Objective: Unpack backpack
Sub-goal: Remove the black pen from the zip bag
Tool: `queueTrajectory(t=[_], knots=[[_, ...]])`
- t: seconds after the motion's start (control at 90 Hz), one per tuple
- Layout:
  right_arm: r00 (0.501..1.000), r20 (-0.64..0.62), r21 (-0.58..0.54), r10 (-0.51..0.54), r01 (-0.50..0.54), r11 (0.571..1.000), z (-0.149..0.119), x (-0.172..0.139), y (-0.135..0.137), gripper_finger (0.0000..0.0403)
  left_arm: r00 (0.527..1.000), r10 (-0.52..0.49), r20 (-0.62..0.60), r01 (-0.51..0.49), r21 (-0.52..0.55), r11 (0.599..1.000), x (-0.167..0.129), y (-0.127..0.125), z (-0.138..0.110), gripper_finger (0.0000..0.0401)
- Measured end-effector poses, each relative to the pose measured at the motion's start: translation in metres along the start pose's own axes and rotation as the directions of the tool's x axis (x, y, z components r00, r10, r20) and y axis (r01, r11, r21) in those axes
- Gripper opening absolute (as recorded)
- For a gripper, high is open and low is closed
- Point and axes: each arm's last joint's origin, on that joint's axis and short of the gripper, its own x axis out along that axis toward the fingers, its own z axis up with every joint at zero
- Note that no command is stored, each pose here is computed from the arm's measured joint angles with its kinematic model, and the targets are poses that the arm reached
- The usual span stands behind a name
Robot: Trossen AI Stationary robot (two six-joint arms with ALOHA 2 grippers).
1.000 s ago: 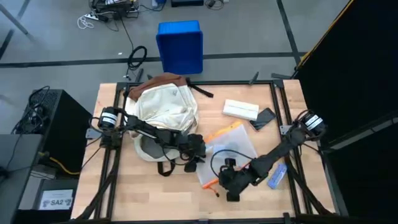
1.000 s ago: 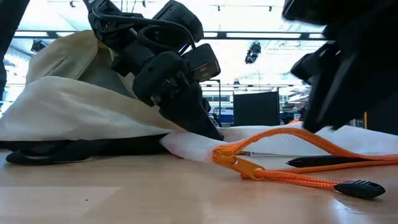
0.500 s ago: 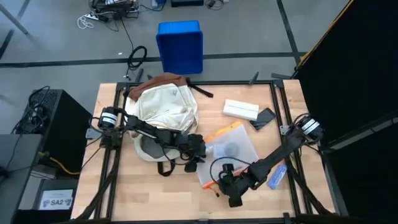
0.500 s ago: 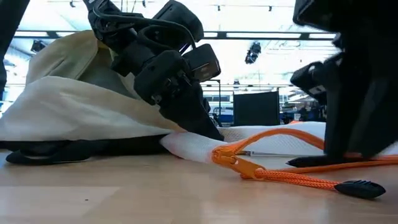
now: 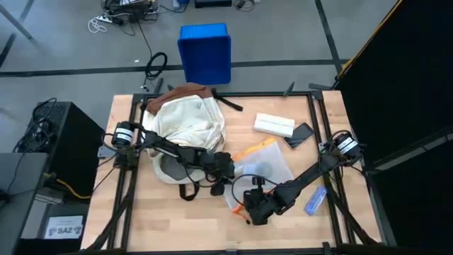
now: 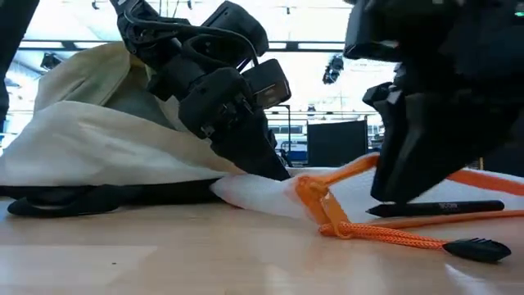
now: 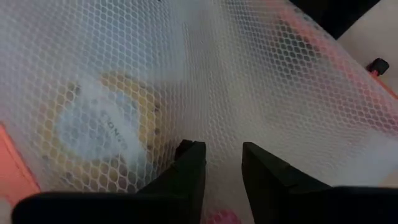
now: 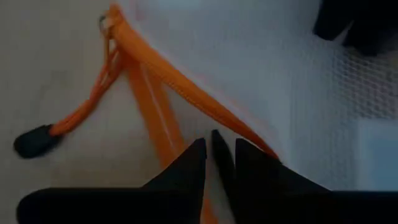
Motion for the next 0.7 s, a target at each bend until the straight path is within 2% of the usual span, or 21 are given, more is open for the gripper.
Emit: queueTrajectory(t=[0.233,0.444,0.567,0.7], knots=[[0.994,-0.093,-0.003,0.065,-0.065,0.998,-0.001,0.001,-0.006,0.0091,1.0,-0.001,0.001,0.001,0.0,1.0,0.0,0.0,0.0,0.0078],[0.982,-0.184,0.048,0.027,-0.018,0.999,-0.005,0.005,-0.017,0.012,1.0,-0.001,0.001,0.001,0.0,1.0,0.0,0.0,0.0,0.0078],[0.978,-0.207,0.056,0.015,-0.003,0.998,-0.005,0.007,-0.024,0.0112,1.0,-0.001,0.001,0.001,0.0,1.0,0.0,0.0,0.0,0.0078],[0.973,-0.231,0.057,-0.002,0.016,0.998,-0.005,0.009,-0.031,0.0075,1.0,-0.001,0.001,0.001,0.0,1.0,0.0,0.0,0.0,0.0078]])
